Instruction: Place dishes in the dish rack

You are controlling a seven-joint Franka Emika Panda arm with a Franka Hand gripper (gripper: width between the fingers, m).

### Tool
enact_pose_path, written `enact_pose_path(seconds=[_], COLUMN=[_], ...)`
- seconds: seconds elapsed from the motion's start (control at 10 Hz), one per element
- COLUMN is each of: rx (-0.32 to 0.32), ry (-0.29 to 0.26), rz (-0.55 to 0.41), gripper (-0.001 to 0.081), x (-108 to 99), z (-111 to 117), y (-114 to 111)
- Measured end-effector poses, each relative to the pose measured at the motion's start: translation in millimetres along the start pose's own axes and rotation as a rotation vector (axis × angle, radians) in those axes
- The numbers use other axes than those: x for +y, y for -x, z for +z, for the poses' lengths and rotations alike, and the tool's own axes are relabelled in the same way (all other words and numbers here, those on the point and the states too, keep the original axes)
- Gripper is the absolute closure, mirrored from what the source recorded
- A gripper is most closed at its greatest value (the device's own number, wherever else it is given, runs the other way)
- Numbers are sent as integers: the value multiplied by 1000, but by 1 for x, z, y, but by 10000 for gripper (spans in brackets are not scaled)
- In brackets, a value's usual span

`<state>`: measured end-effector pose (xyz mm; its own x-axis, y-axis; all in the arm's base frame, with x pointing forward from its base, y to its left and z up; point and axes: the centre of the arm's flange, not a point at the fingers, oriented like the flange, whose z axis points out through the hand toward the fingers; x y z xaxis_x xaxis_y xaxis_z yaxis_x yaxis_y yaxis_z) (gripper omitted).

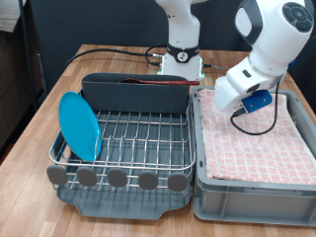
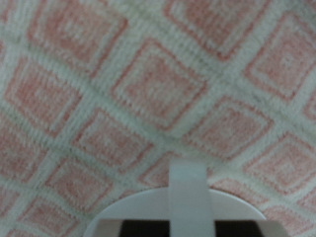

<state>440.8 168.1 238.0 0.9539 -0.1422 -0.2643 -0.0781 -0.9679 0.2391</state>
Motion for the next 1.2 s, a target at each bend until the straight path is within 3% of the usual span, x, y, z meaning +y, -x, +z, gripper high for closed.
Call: enact_pose_path(seconds=[0.3, 0.7, 1.2], rx=[-14, -31, 101], ry=[-3, -35, -79], rz=[10, 83, 213], gripper=[733, 733, 734], x=[2, 13, 50], z=[-16, -59, -129], y=[1, 3, -29])
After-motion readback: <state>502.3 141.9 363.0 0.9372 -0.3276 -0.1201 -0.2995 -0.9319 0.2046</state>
